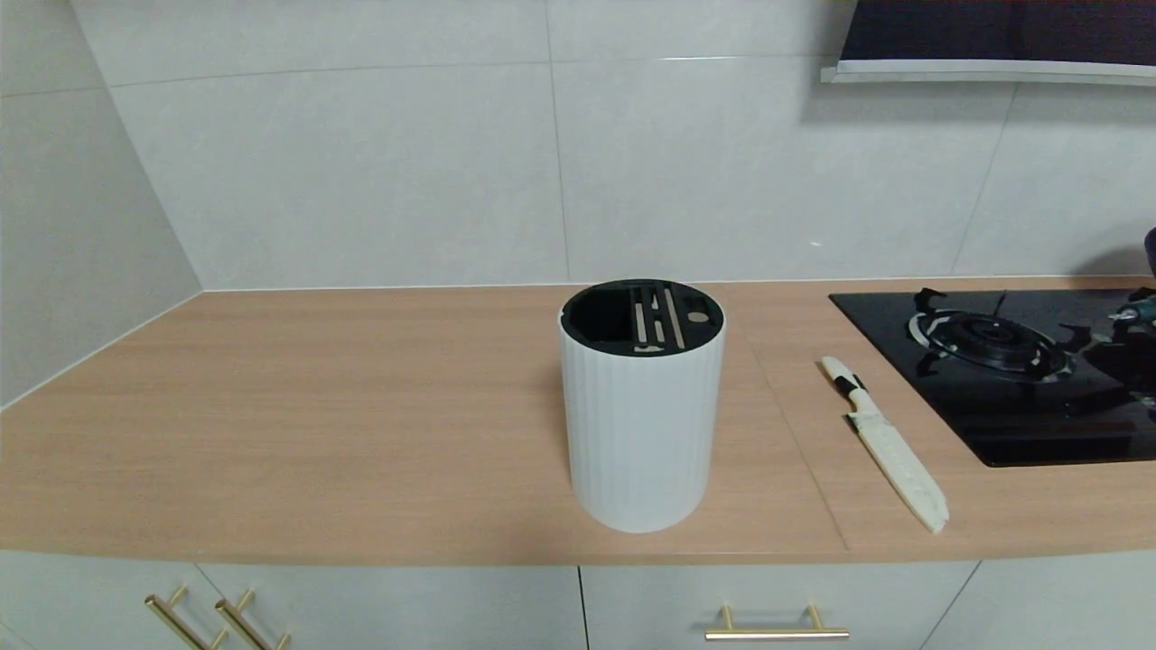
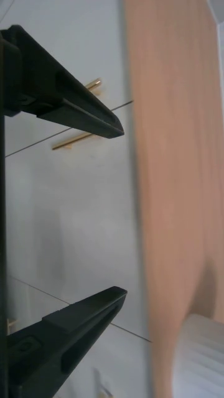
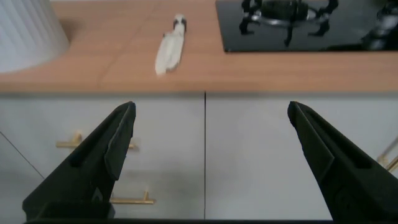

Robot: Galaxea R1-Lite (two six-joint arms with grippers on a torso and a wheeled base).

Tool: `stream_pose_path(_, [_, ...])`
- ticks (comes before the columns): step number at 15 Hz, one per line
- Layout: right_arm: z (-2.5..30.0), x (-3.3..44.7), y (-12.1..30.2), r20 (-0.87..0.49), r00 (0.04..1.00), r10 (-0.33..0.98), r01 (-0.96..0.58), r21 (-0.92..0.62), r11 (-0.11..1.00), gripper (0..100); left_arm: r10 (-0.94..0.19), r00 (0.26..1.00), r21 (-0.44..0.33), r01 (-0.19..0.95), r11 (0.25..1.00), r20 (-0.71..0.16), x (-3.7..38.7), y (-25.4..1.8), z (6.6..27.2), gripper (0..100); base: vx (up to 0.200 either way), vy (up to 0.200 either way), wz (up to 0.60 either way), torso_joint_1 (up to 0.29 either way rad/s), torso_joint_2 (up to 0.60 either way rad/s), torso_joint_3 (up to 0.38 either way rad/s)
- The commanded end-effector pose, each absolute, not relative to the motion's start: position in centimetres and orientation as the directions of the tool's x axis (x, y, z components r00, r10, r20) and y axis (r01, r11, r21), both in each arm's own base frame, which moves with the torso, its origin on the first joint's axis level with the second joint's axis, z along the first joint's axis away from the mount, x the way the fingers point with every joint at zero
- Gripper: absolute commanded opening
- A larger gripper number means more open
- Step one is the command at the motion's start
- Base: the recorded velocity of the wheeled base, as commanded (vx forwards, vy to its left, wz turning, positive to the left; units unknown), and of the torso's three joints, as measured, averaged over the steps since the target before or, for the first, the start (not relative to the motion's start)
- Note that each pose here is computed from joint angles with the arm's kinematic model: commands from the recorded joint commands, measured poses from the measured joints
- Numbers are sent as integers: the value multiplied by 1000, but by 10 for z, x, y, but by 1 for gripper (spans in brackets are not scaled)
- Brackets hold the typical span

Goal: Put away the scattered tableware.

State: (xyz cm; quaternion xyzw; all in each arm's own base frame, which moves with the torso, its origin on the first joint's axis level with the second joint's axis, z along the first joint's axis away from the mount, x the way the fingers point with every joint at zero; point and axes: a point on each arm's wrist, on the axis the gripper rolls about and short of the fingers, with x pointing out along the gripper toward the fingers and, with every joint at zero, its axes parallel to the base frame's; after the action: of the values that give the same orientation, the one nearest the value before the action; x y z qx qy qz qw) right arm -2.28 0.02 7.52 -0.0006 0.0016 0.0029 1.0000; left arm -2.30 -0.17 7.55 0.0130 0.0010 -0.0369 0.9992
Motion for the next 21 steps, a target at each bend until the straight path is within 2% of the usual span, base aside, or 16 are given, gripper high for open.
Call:
stream_pose_path(1, [75,-23,0,-5,1000,6,-6,-1,1000,100,-74,997,26,74,997,-3,-23,-2,75,100,0,0,0,232,-510,-300])
stream_pose_path(13, [75,-23,0,-5,1000,6,-6,-1,1000,100,-74,997,26,74,997,-3,-23,-2,75,100,0,0,0,259,-555,-303])
stream_pose_path(18, [75,-23,0,-5,1000,6,-6,2,1000,100,-74,997,26,74,997,-3,-23,-2,75,100,0,0,0,197,-395,-210])
stream_pose_path(21, [75,-23,0,-5,1000,6,-6,0,1000,100,-74,997,26,74,997,-3,-23,-2,75,100,0,0,0,28,-58,-34])
